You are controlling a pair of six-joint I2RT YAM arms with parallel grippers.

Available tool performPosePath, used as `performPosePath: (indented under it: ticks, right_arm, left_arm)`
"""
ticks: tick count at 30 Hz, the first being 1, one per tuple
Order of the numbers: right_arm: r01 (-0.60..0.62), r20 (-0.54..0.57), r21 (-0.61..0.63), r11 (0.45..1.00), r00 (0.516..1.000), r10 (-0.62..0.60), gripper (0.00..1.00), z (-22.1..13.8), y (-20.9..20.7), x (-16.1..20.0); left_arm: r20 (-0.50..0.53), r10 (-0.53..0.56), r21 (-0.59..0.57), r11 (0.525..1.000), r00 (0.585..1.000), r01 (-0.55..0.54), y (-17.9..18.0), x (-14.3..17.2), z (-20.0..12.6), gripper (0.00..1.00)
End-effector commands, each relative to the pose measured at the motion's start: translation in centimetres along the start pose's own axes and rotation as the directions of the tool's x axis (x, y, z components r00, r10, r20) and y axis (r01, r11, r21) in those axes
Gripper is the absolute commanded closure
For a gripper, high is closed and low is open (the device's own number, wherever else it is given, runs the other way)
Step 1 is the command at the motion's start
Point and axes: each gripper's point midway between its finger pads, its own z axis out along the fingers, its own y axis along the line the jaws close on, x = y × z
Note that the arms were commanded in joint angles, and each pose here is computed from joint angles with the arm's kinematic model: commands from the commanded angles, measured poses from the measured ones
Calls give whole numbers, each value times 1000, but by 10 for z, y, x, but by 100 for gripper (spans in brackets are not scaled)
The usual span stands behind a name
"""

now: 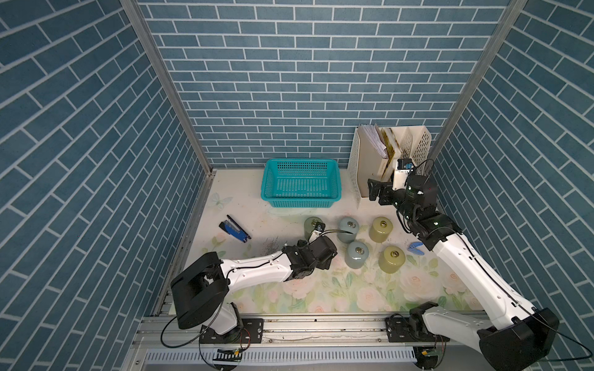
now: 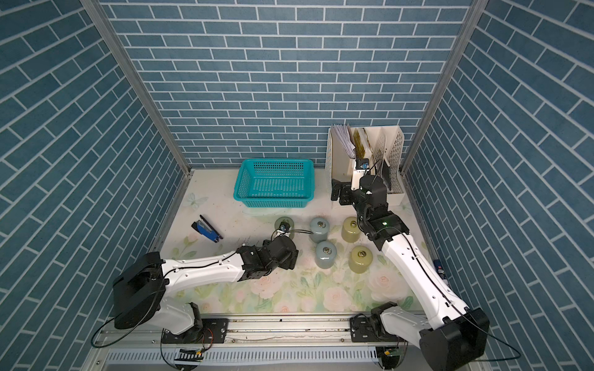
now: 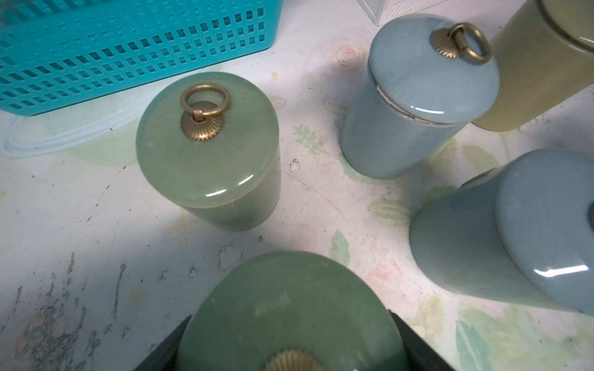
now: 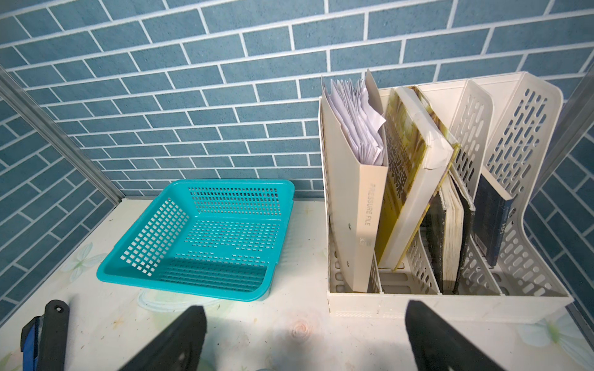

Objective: Take the tea canister out of the basket
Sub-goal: Place the tea canister at the center of the board.

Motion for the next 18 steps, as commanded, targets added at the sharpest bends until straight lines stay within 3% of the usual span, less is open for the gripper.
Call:
performPosePath:
  ticks: [1,5,7,10,15,18]
  right_arm:
    - [-2,-1,13,1000,1000,2,0,-2,-2,1]
    - [6,-10,11,1000,1000,-6,0,-2,-2,5]
    - [18,-11,12,1000,1000,-18,0,-1,-2,8]
    - [36,-36,17,999,999,-35,0,3,-3,18]
    - [47,-39,-4,999,998,-47,0,1,0,22]
    - [60,-6,5,998,998,-60,0,-6,-2,15]
  left_arm:
    - [35,-27,3,1000,999,27,-3,-7,6,60]
    - [43,-42,-8,999,998,42,1,-5,5,50]
    - [48,-41,-21,999,998,42,5,-4,5,40]
    - [49,-33,-40,999,998,35,7,-4,6,37]
    - [53,-43,-60,997,998,46,12,-2,7,0]
    - [89,-51,-52,997,995,56,11,-14,-1,0]
